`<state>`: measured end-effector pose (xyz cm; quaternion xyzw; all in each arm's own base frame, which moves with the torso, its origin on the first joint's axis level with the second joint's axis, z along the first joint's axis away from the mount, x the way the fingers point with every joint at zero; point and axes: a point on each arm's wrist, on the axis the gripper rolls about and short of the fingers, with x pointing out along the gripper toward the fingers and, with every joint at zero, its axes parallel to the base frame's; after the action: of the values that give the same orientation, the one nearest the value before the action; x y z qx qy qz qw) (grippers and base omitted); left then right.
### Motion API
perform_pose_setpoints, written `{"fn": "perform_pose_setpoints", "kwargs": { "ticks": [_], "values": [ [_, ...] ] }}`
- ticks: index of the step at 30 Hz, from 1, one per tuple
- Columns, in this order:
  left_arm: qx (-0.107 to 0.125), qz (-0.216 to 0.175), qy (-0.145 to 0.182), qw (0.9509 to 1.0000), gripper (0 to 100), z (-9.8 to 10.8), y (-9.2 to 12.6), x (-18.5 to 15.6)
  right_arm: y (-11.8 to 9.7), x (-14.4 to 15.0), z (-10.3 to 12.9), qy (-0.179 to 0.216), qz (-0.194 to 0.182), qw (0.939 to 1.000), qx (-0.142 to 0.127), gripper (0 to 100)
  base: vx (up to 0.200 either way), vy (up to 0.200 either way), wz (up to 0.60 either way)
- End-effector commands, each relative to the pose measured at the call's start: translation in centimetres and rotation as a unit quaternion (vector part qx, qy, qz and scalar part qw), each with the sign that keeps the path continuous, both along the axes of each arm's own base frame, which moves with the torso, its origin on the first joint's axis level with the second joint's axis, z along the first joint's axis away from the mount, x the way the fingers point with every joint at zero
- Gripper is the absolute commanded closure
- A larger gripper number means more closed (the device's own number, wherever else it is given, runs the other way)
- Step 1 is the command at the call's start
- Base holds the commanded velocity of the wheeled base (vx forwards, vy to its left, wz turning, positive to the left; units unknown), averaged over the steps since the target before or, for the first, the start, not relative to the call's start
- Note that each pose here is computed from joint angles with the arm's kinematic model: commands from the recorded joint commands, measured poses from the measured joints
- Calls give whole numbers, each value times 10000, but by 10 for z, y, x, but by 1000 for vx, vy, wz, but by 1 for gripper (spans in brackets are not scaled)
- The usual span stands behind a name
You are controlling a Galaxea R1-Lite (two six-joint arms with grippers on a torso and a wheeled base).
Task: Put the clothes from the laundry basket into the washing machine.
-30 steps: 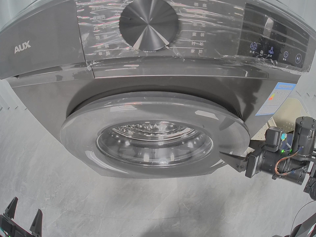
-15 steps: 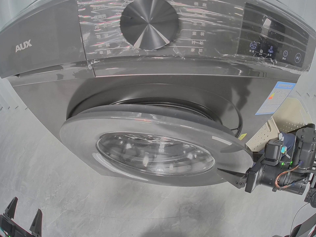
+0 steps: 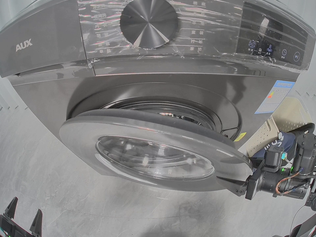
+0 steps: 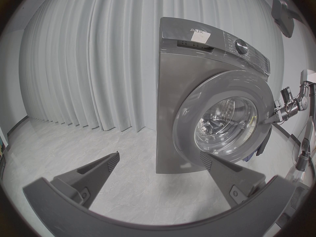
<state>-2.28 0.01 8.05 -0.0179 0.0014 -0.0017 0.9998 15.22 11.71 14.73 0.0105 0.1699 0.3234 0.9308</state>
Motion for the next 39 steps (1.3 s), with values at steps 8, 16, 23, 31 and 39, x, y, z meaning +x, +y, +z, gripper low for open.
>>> {"fn": "perform_pose_setpoints", "kwargs": {
  "ticks": [8,16,23,31,39],
  "values": [
    [-5,2,17,10000,0,-4,0,0,3,3,-5,101,14,9999,-67,0,-200,0,0],
    [-5,2,17,10000,0,-4,0,0,-11,-16,-8,85,68,9999,-49,0,-75,0,0],
    [-5,2,17,10000,0,-4,0,0,-4,1,5,-85,-52,9999,70,0,-29,0,0],
    [-5,2,17,10000,0,-4,0,0,7,-2,-10,203,225,9995,-124,0,-125,0,0],
    [2,2,17,10000,0,-4,0,0,-8,-27,-16,229,372,9990,-117,0,0,0,0]
  ]
}}
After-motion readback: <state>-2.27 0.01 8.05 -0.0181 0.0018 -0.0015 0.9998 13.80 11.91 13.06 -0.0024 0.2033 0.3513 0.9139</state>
